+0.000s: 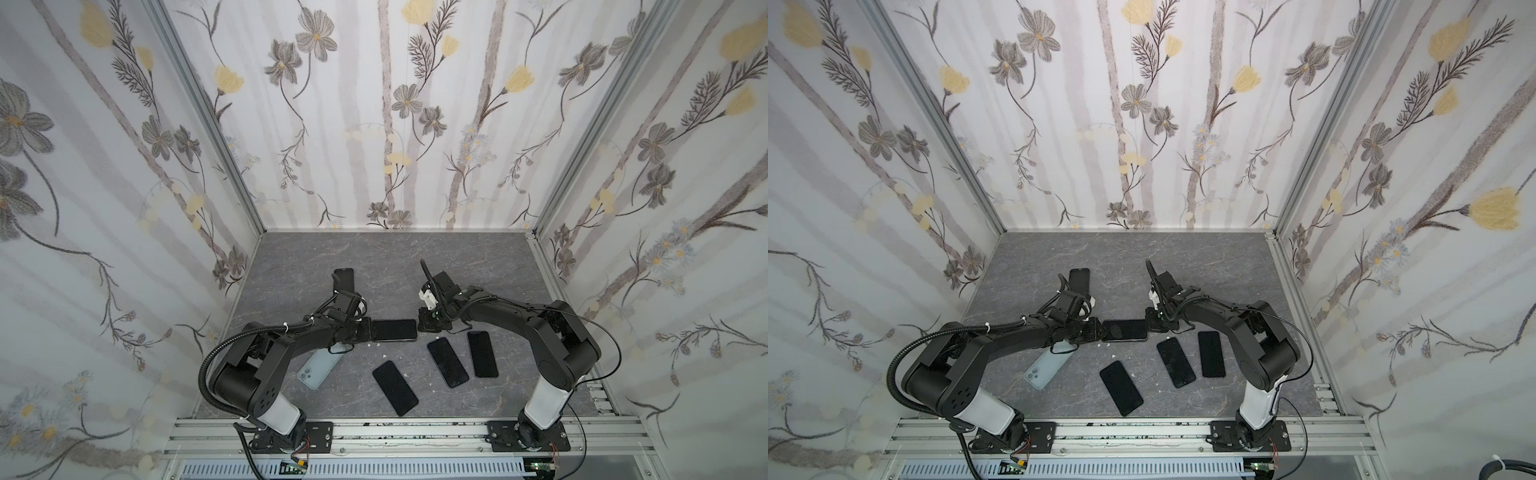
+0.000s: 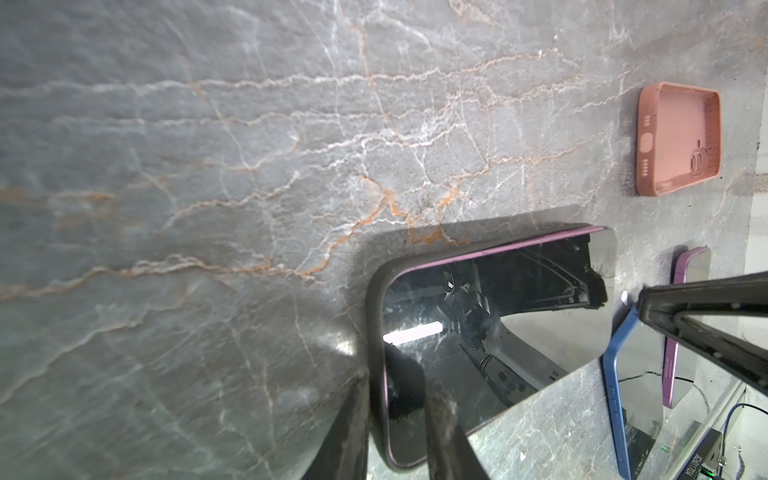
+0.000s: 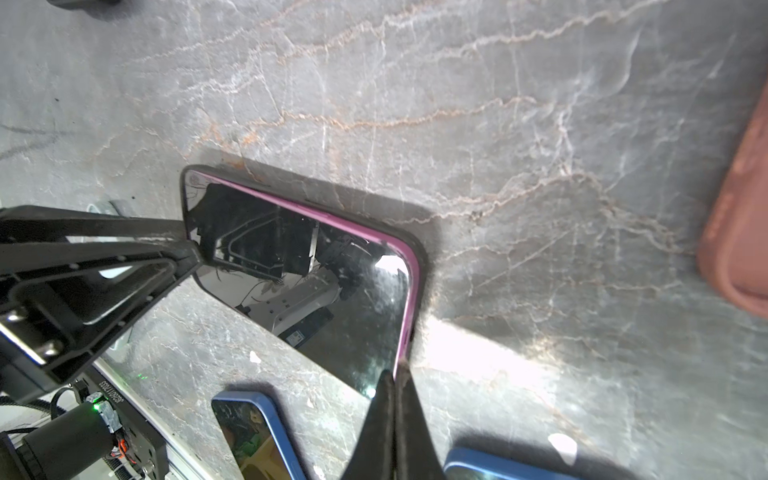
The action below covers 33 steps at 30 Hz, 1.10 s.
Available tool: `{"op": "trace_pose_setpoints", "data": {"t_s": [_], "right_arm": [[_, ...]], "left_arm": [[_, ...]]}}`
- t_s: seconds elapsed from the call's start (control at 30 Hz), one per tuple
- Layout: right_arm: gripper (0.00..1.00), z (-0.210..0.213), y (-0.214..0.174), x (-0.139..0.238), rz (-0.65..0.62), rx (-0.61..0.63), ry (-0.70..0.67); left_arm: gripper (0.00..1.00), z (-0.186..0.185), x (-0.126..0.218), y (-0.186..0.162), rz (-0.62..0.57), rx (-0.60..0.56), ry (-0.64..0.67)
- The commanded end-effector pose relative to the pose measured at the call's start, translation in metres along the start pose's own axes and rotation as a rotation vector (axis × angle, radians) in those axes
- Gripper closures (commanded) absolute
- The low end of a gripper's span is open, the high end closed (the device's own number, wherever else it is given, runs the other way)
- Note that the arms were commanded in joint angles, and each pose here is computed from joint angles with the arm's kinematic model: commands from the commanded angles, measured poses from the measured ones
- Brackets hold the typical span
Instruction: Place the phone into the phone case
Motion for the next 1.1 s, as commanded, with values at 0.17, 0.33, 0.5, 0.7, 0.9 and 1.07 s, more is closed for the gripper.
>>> {"op": "trace_pose_setpoints", "data": {"t_s": [0.17,0.33,0.5,0.7,0.9,1.07], "right_arm": [[0.93,0.000,-0.004,-0.008,0.028,0.016,-0.007],[0.93,-0.004,-0.006,-0.016,0.048,0.010,-0.018],[0.94,-0.008,-0.010,-0.023,0.069,0.005,-0.036],[0.95,-0.019,-0.023,-0.034,0.129,0.002,-0.132],[0.95,-0.032,-0.040,-0.047,0.196,0.006,-0.219],[0.95,-0.035,-0.043,-0.052,0.211,0.020,-0.265]], "left_arm": [[0.73,0.013,0.000,-0.016,0.077,0.038,0.076],[0.72,0.013,0.000,-0.017,0.078,0.036,0.075],[0.69,0.014,0.001,-0.018,0.077,0.038,0.073],[0.69,0.016,-0.001,-0.021,0.083,0.048,0.068],[0.70,0.017,0.000,-0.023,0.081,0.051,0.065],[0.70,0.018,0.000,-0.024,0.083,0.047,0.068]]}}
Point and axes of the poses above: each gripper's point midway between its finger pads, its own x axis back along the fingers, its own z axis along the line the jaws close on, y = z × x, the point moved 8 cm from there along x, back along the fingers, and after that the axes turned 1 degree about x, right-handed, at the moved point
